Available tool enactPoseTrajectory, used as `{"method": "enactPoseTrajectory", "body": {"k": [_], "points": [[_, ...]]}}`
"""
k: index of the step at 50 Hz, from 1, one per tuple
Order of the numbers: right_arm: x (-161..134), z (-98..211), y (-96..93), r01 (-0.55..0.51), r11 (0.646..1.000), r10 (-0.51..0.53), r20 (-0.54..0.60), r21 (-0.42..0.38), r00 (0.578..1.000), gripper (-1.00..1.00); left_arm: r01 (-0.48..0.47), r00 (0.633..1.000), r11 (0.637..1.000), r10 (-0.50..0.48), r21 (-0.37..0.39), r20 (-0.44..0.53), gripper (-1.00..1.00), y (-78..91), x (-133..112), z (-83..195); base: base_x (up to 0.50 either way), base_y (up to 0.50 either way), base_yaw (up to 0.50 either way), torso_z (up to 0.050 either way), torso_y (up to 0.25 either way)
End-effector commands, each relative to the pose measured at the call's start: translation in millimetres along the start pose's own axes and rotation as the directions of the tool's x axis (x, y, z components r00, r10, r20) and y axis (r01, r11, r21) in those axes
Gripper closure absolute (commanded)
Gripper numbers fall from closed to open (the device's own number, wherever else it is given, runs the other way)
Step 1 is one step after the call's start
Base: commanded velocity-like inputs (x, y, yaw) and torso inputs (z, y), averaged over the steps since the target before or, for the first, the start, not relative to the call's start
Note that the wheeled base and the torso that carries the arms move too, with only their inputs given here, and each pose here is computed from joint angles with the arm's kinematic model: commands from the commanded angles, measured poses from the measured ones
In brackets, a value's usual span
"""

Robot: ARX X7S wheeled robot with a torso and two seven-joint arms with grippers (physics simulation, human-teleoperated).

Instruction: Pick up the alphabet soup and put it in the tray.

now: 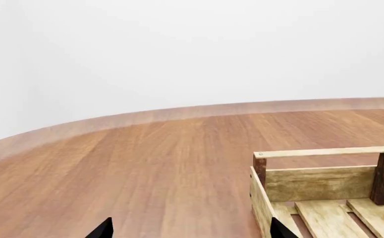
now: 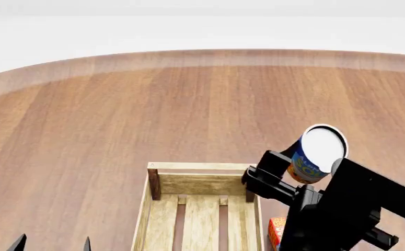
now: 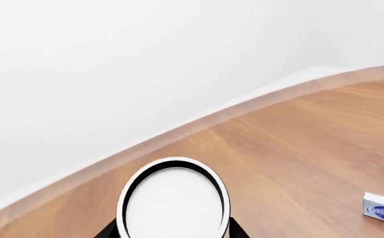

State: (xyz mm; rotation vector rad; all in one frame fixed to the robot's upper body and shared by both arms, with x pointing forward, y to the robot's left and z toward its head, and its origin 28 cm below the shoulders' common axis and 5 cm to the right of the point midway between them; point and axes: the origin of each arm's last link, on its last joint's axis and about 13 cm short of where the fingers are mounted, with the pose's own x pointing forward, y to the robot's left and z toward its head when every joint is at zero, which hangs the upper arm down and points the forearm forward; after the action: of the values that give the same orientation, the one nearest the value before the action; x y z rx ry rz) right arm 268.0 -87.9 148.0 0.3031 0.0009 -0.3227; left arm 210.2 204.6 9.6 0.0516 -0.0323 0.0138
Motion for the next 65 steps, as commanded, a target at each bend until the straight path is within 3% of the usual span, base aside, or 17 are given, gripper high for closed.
{"method": "enactPoseTrajectory", "body": {"k": [1, 11, 13, 32, 65], "points": [[8, -7, 26.5, -0.111, 0.993, 0.111, -0.009, -0.036, 0.994, 1.0, 0.0, 1.0, 1.0, 0.0, 0.0, 0.004, -1.0, 0.2, 0, 0, 0.0, 0.0, 0.0, 0.0, 0.0], [13, -20, 41.6, -0.182, 0.982, 0.179, -0.065, -0.047, 0.982, 1.0, 0.001, 1.0, 1.0, -0.001, -0.001, 0.004, -1.0, 0.2, 0, 0, 0.0, 0.0, 0.0, 0.002, 0.001], [14, -23, 44.7, -0.212, 0.976, 0.207, -0.118, -0.039, 0.971, 1.0, 0.001, 1.0, 1.0, -0.001, -0.001, 0.004, -1.0, 0.3, 0, 0, 0.0, 0.0, 0.0, 0.0, 0.0], [22, -53, 55.7, -0.235, 0.972, 0.226, -0.202, -0.021, 0.953, 1.0, -0.002, 1.0, 1.0, 0.002, -0.002, 0.003, -1.0, 0.1, 0, 1, 0.0, 0.0, 0.0, 0.0, 0.001], [29, -105, 61.2, -0.278, 0.949, 0.22, -0.313, -0.151, 0.924, 1.0, -0.001, 1.0, 1.0, 0.001, -0.002, 0.006, -1.0, 0.6, 1, 1, 0.0, 0.0, 0.0, 0.0, 0.001]]}}
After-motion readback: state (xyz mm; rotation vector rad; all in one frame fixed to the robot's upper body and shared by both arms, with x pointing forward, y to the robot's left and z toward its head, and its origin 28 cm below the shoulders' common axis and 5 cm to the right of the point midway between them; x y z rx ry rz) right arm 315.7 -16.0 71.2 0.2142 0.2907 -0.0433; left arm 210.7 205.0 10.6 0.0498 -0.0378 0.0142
